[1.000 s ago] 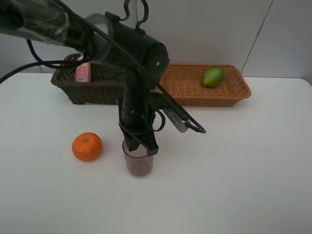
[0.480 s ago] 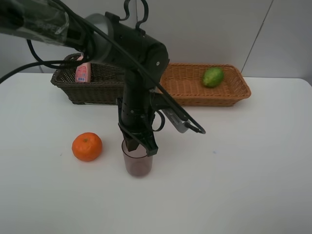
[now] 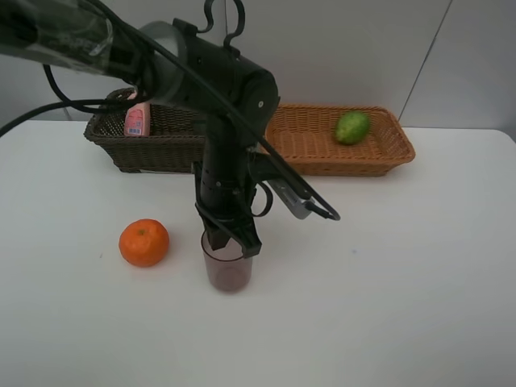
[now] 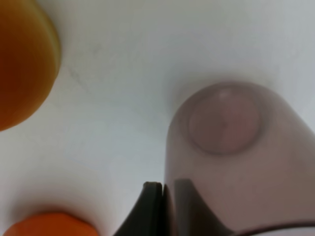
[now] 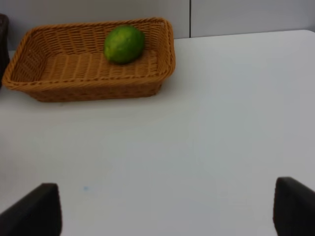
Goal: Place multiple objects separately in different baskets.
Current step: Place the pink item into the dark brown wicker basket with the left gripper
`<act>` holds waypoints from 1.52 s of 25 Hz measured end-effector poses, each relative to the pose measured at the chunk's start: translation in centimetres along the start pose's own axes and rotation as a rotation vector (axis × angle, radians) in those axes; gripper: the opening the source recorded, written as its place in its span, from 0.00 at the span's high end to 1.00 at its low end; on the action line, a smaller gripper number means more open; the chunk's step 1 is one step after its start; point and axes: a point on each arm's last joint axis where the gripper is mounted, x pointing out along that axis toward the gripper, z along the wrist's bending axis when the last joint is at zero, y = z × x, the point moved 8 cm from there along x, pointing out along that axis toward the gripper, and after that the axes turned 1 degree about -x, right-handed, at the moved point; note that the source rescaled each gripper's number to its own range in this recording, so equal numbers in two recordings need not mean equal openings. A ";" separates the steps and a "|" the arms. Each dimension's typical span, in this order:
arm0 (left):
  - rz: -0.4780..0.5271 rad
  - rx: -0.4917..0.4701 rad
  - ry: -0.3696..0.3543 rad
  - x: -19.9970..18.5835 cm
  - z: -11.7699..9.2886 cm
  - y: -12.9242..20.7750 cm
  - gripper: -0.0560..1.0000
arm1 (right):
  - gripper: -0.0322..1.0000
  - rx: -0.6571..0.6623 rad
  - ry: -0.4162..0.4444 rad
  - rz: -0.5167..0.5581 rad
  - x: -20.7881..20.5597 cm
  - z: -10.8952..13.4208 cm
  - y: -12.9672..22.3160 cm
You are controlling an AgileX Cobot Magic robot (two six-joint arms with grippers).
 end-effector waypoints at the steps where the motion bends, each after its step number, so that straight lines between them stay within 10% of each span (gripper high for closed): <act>1: -0.007 -0.002 0.001 -0.3 0.0 0.0 0.95 | 0.00 0.000 0.000 0.000 0.0 0.0 0.0; 24: -0.169 -0.058 -0.013 -6.5 0.9 0.8 0.95 | 0.00 0.000 0.000 0.000 0.0 0.0 0.0; 38: -0.328 -0.406 -0.024 -9.9 12.8 4.6 0.95 | 0.00 0.000 0.000 0.000 0.0 0.0 0.0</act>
